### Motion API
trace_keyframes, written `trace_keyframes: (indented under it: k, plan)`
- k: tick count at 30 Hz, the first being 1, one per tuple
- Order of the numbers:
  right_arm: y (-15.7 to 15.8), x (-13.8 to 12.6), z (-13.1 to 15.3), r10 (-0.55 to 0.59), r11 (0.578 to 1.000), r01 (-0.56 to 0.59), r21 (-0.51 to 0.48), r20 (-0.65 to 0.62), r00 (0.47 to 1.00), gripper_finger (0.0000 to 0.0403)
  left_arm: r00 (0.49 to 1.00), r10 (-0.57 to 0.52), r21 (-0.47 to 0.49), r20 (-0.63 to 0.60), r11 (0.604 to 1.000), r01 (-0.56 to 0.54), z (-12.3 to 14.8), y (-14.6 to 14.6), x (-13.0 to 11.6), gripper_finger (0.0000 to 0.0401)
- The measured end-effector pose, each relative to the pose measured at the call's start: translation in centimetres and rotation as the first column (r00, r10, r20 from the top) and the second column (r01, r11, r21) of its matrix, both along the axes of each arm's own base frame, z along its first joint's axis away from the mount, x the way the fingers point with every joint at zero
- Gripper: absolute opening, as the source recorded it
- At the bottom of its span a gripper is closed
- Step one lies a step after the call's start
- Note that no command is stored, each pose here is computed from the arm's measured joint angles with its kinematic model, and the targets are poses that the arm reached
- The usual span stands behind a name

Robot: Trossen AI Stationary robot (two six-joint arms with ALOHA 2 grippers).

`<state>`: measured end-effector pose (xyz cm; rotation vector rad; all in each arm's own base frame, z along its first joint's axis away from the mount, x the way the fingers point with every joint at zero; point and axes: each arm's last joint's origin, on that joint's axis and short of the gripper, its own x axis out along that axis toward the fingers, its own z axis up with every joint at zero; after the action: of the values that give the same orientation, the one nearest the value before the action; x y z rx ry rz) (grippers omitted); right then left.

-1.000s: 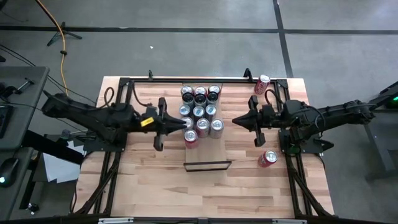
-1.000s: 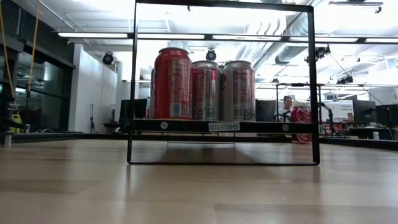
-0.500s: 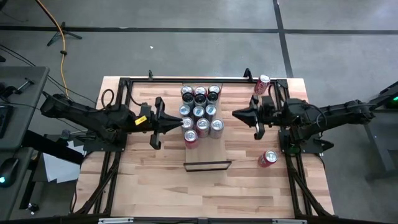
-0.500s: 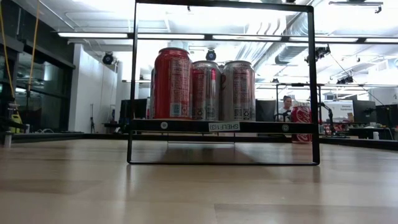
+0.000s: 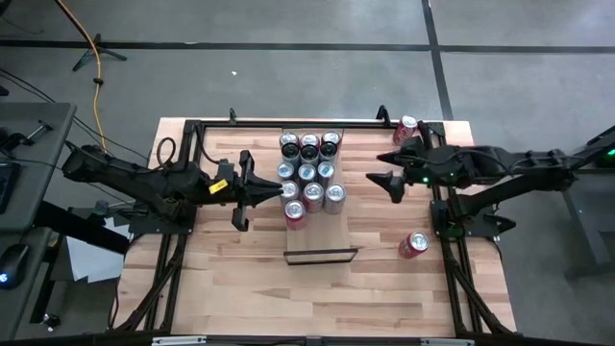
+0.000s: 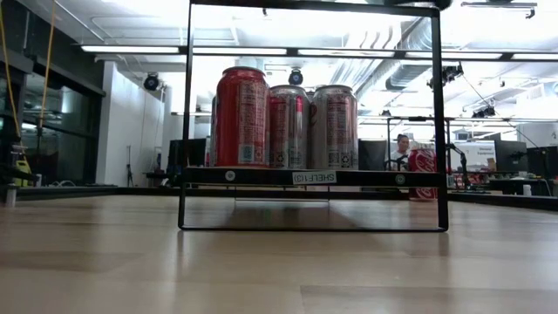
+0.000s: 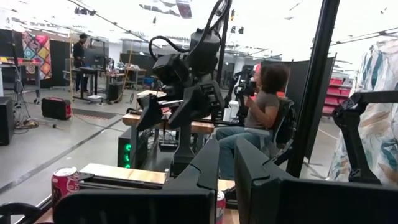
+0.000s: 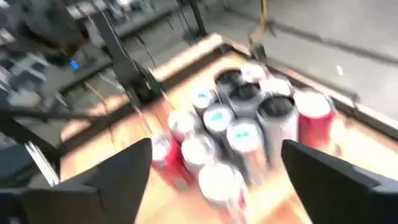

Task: Place canned beverage on shelf
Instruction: Put the red soda can on the shelf aligned with the other orange soda can

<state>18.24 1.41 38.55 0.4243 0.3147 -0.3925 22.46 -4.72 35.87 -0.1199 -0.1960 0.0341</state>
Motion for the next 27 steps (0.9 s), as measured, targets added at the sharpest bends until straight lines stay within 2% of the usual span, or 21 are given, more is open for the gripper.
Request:
trace_keyframes:
  k: [3, 5, 8, 12, 15, 18, 22, 27]
  plan:
    - [0.0, -1.1, 0.4, 0.017, 0.998, -0.009, 0.066, -0.116, 0.993, 0.0361, 1.000, 0.000, 0.004, -0.013, 1.000, 0.000, -0.1, 0.0, 0.0, 0.0000]
    - [0.0, -2.0, 0.3, 0.026, 0.988, 0.006, 0.155, -0.198, 0.980, 0.0365, 1.000, 0.000, 0.005, -0.019, 1.000, 0.000, -0.2, 0.0, 0.0, 0.0000]
    - [0.0, -3.4, -0.9, -0.009, 0.944, 0.122, 0.305, -0.347, 0.938, 0.0366, 1.000, 0.000, 0.005, -0.016, 1.000, 0.000, -0.2, 0.0, 0.0, 0.0000]
    - [0.8, -5.2, -4.3, -0.029, 0.842, 0.349, 0.411, -0.611, 0.791, 0.0366, 1.000, 0.000, 0.005, -0.016, 1.000, 0.000, -0.2, 0.0, 0.0, 0.0000]
    - [1.9, -6.0, -6.9, 0.010, 0.794, 0.444, 0.415, -0.739, 0.674, 0.0366, 1.000, 0.000, 0.004, -0.016, 1.000, 0.000, -0.2, 0.0, 0.0, 0.0000]
    - [3.0, -6.1, -8.9, 0.055, 0.759, 0.481, 0.440, -0.778, 0.626, 0.0366, 1.000, 0.000, 0.004, -0.016, 1.000, 0.000, -0.2, 0.0, 0.0, 0.0000]
    - [4.2, -5.8, -10.2, 0.065, 0.727, 0.491, 0.480, -0.759, 0.647, 0.0366, 1.000, 0.000, 0.004, -0.016, 1.000, 0.000, -0.2, 0.0, 0.0, 0.0000]
    - [4.8, -6.3, -10.9, 0.022, 0.693, 0.559, 0.455, -0.789, 0.615, 0.0366, 1.000, 0.000, 0.004, -0.016, 1.000, 0.000, -0.2, 0.0, 0.0, 0.0000]
